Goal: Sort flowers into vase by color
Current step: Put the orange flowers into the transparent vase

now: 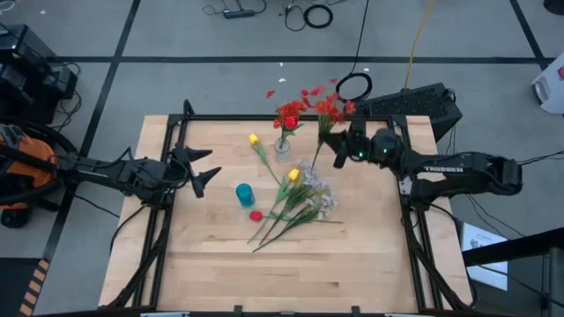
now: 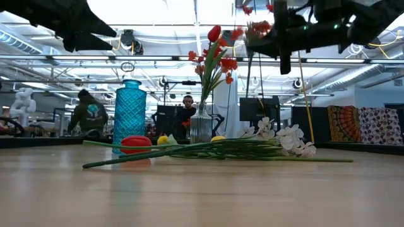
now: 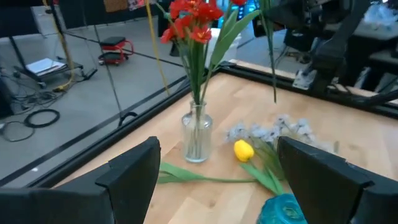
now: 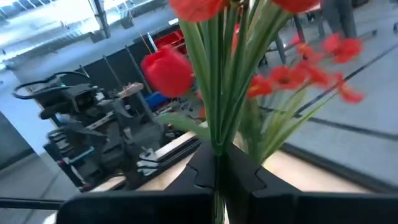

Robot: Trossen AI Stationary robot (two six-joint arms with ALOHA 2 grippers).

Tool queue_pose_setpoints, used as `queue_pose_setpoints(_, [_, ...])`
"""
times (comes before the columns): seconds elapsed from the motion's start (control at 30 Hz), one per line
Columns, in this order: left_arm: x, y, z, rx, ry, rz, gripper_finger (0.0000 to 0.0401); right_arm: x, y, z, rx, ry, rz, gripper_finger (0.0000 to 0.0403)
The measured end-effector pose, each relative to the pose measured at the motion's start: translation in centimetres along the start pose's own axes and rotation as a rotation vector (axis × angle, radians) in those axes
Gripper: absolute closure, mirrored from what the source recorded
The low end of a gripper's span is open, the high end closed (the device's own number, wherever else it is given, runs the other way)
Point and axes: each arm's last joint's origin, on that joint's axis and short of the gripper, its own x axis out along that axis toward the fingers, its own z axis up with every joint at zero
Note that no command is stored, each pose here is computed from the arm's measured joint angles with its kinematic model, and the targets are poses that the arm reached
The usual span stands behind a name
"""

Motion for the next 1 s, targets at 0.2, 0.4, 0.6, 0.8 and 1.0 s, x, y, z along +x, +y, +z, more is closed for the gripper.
queue_pose_setpoints(0.2, [0.7,-0.4,-0.4,0.033,0.035,0.034,0.0074,0.9,-3.5,0.9,-0.045,-0.01,0.065,0.0402])
queue_pose_setpoints(0.4, [1.2,-0.7,-0.5,0.043,0.048,0.037,0.0074,2.1,-4.1,1.1,-0.168,-0.106,0.26,0.0402])
queue_pose_setpoints(0.6, [1.4,-0.9,-0.6,0.05,0.058,0.039,0.0074,3.5,-3.8,-0.8,-0.217,-0.115,0.328,0.0402])
queue_pose_setpoints(0.8, [1.4,-0.9,-0.7,0.053,0.061,0.04,0.0074,4.7,-2.6,-0.9,-0.396,-0.246,0.39,0.0402])
queue_pose_setpoints(1.0, [1.4,-0.9,-0.7,0.054,0.06,0.046,0.0074,6.8,-2.5,-0.2,-0.422,-0.259,0.387,0.0402])
